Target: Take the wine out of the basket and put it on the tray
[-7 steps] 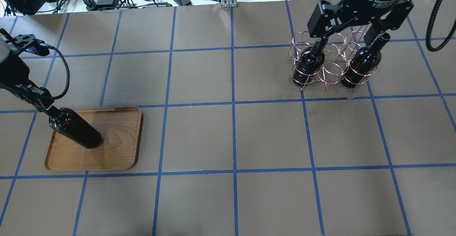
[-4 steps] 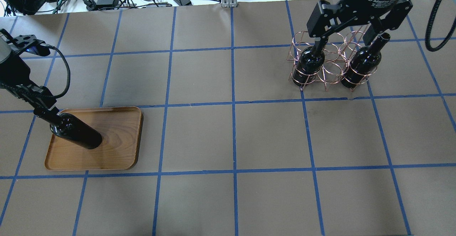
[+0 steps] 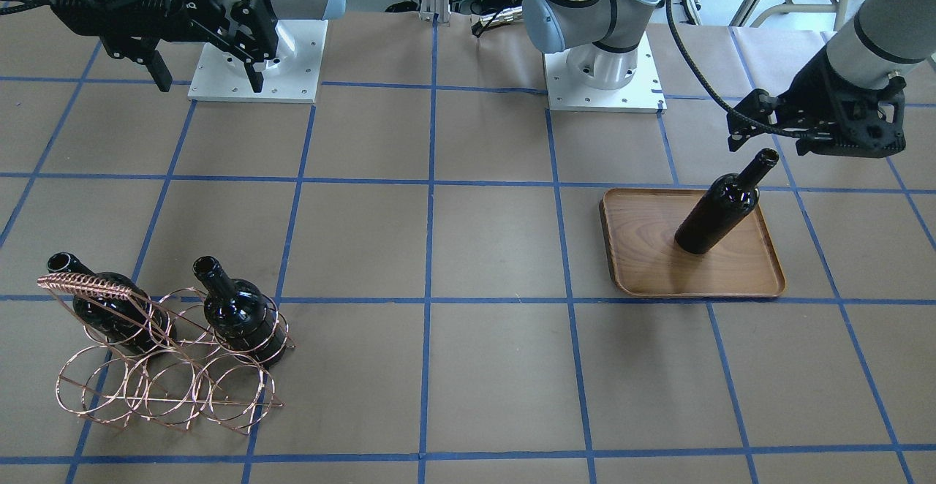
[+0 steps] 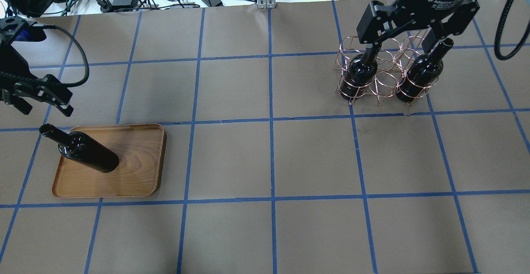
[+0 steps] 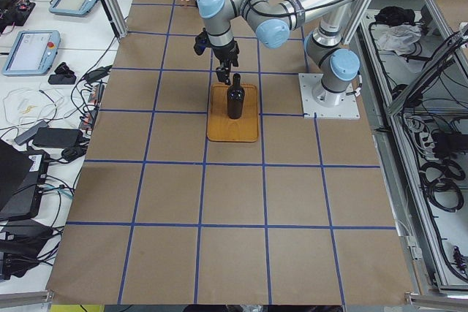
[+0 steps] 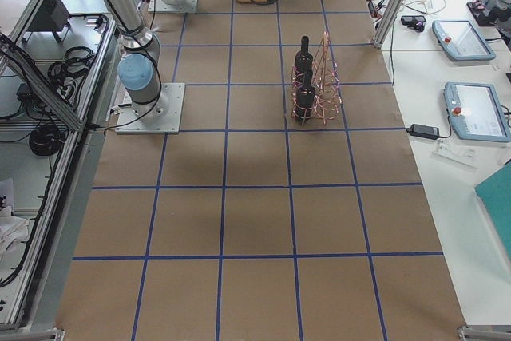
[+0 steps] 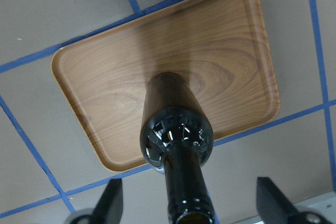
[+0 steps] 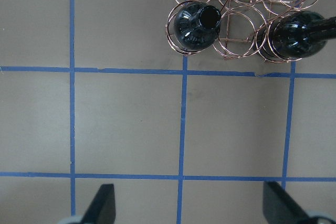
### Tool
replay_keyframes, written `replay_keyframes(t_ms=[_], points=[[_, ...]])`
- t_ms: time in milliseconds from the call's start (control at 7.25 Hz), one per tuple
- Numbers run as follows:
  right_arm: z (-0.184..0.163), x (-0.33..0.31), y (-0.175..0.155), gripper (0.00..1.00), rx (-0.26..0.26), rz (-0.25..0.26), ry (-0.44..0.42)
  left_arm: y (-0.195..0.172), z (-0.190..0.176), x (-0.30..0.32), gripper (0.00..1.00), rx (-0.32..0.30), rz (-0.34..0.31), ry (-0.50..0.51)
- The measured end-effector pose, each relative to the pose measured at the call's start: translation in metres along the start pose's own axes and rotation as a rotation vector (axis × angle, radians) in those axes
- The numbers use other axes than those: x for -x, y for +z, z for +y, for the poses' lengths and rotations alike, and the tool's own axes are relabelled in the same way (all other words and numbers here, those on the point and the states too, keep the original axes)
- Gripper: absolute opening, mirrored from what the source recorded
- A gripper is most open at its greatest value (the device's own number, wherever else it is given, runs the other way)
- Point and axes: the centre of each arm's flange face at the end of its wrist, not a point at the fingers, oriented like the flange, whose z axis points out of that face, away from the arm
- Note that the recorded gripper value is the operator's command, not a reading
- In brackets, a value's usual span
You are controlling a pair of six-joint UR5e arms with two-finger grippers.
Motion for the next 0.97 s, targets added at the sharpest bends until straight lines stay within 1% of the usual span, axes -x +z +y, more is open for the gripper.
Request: replay_keyframes(t_ms=[138,276,552,828,966], points=[[0.0,0.0,0.0,1.0,0.0,0.0,-0.001,-0.015,0.005,-0.033,1.0,-0.029,-0.013,-0.073],[0.0,0.0,0.0,1.0,0.002,0.001,-0.001,-0.029,0.013,-0.068,1.0,-0.064,-0.025,-0.083],[0.0,0.0,0.0,1.0,0.001,0.001,-0.003,-0.051,0.031,-0.127,1.0,-0.116,-0.027,-0.017],[0.0,0.0,0.0,1.0,0.001,0.001,-0.006,-0.062,0.045,-0.154,1.0,-0.148,0.032,0.025],[0.0,0.0,0.0,1.0,0.001,0.0,-0.007,-0.065,0.05,-0.157,1.0,-0.155,0.043,0.03]])
